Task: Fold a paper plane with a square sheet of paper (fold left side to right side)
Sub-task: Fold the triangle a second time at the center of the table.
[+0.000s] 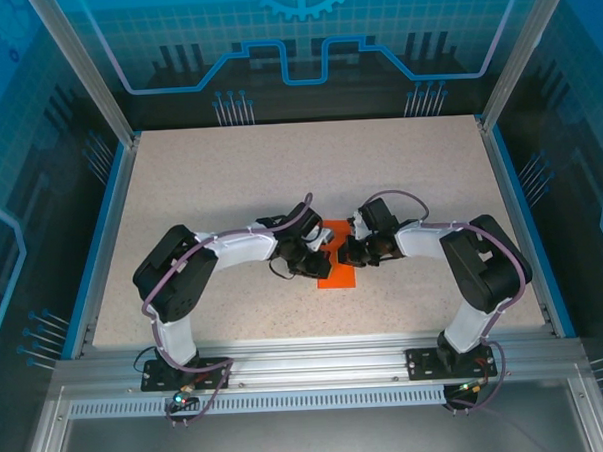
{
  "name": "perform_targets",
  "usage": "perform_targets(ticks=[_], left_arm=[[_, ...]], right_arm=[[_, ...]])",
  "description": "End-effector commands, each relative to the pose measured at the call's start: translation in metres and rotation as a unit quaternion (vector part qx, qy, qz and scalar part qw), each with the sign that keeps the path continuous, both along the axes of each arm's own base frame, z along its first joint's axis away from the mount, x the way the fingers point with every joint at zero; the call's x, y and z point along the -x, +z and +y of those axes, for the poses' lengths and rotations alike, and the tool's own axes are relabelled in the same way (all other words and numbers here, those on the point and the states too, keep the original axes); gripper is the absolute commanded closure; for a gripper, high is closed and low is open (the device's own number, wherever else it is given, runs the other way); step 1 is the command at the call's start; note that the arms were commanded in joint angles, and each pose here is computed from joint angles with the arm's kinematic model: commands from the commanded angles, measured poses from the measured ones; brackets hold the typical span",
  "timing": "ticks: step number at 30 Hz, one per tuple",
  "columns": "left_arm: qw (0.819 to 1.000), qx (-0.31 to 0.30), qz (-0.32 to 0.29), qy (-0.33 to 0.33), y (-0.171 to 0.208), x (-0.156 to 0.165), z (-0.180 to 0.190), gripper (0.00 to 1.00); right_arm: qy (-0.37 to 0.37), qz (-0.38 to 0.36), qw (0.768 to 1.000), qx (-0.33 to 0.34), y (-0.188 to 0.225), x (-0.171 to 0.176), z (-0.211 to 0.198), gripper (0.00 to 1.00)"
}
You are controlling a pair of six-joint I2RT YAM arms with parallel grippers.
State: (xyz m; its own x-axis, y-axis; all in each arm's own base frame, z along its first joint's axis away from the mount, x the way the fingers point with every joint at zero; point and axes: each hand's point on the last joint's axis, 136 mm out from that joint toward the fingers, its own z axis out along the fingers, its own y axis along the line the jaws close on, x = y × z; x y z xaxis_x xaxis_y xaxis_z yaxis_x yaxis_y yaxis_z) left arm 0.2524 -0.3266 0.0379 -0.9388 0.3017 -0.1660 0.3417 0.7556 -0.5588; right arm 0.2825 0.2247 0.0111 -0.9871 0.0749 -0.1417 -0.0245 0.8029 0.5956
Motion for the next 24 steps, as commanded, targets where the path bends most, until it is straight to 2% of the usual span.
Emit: perform_targets(ticks=[1, 13, 24], left_arm=[[1.000, 0.012, 0.026, -0.012, -0.001, 0.003, -0.012, 1.00], [0.999, -0.014, 0.042, 0.000, -0.025, -0.001, -0.009, 1.00], [0.997, -0.033, 0.064, 0.018, -0.034, 0.021, 0.017, 1.00]], right_arm=[[-0.006, 0.051, 0.998, 0.045, -0.024, 0.021, -0.015, 0.96], [-0.005, 0.052, 0.997, 0.050, -0.024, 0.021, -0.016, 0.96], [-0.010, 0.063, 0.996, 0.064, -0.028, 0.021, -0.027, 0.96]])
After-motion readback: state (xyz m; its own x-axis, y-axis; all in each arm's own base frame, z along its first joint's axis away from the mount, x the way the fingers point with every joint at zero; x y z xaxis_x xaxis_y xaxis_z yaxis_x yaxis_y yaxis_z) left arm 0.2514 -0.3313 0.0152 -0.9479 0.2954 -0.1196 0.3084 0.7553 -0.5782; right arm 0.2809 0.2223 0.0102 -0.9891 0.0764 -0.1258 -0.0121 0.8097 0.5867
